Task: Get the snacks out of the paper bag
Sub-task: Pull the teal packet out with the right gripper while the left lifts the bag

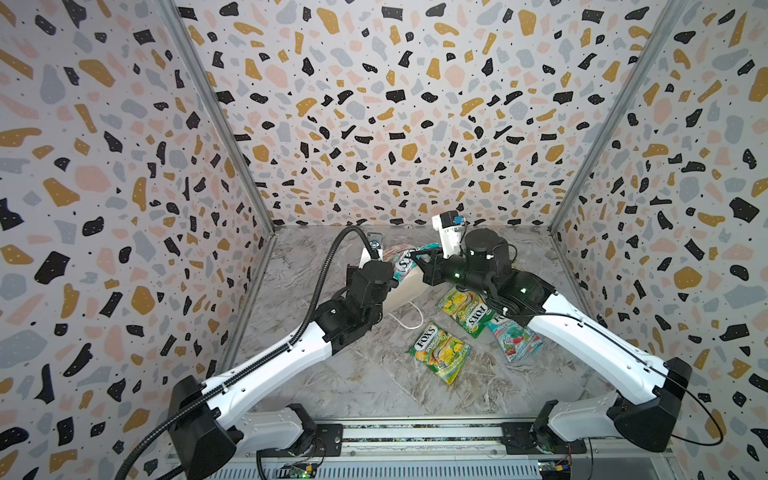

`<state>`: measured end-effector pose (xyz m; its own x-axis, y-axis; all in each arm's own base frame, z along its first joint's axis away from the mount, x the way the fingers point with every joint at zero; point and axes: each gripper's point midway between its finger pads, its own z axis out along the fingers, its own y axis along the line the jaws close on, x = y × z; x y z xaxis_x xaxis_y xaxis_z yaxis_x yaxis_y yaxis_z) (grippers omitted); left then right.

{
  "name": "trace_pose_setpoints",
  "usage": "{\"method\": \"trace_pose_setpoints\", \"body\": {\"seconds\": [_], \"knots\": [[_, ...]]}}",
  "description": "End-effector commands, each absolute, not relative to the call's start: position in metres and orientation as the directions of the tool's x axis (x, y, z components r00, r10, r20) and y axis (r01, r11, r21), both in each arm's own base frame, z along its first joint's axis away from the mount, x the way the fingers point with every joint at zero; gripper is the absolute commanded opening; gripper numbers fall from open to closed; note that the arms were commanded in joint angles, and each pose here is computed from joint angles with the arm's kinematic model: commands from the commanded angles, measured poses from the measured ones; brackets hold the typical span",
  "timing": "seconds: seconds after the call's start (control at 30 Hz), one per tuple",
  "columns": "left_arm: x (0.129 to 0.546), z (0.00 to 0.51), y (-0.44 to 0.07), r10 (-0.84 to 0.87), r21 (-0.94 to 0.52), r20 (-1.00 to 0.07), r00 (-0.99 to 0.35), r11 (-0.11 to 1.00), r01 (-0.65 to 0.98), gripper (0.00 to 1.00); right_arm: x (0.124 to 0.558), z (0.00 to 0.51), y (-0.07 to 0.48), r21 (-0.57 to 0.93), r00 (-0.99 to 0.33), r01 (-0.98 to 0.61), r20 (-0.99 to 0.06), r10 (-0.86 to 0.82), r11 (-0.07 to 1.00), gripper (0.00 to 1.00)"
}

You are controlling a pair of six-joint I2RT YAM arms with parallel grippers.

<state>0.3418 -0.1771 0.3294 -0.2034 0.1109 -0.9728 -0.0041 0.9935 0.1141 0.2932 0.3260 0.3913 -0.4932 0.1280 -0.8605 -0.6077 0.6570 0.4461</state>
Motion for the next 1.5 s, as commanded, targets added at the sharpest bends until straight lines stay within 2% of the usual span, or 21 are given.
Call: {"method": "trace_pose_setpoints", "body": {"seconds": [0.0, 0.27, 0.6, 0.9, 1.1, 1.27, 1.47], "knots": [[0.34, 0.338, -0.172, 0.098, 0.104, -0.979, -0.177, 0.994, -0.028, 0.0, 0.301, 0.447, 0.286, 0.425, -0.363, -0.573, -0.898, 0.249, 0.701, 0.0], [0.341, 0.336, -0.172, 0.104, 0.111, -0.978, -0.182, 0.993, -0.027, 0.0, 0.319, 0.444, 0.245, 0.484, -0.365, -0.506, -0.87, 0.331, 0.714, 0.0], [0.341, 0.335, -0.17, 0.111, 0.12, -0.977, -0.184, 0.992, -0.042, 0.0, 0.323, 0.452, 0.242, 0.48, -0.353, -0.526, -0.874, 0.333, 0.702, 0.0], [0.341, 0.337, -0.167, 0.121, 0.134, -0.976, -0.183, 0.989, -0.06, 0.0, 0.325, 0.503, 0.245, 0.442, -0.275, -0.582, -0.897, 0.346, 0.682, 0.0], [0.335, 0.35, -0.159, 0.096, 0.107, -0.984, -0.147, 0.992, -0.069, 0.0, 0.337, 0.52, 0.228, 0.444, -0.222, -0.53, -0.895, 0.387, 0.723, 0.0], [0.33, 0.356, -0.152, 0.077, 0.088, -0.989, -0.124, 0.993, -0.084, 0.0, 0.367, 0.503, 0.198, 0.492, -0.223, -0.397, -0.87, 0.439, 0.774, 0.0], [0.329, 0.357, -0.149, 0.076, 0.088, -0.99, -0.121, 0.991, -0.098, 0.0, 0.409, 0.446, 0.18, 0.542, -0.323, -0.303, -0.833, 0.45, 0.784, 0.0]]}}
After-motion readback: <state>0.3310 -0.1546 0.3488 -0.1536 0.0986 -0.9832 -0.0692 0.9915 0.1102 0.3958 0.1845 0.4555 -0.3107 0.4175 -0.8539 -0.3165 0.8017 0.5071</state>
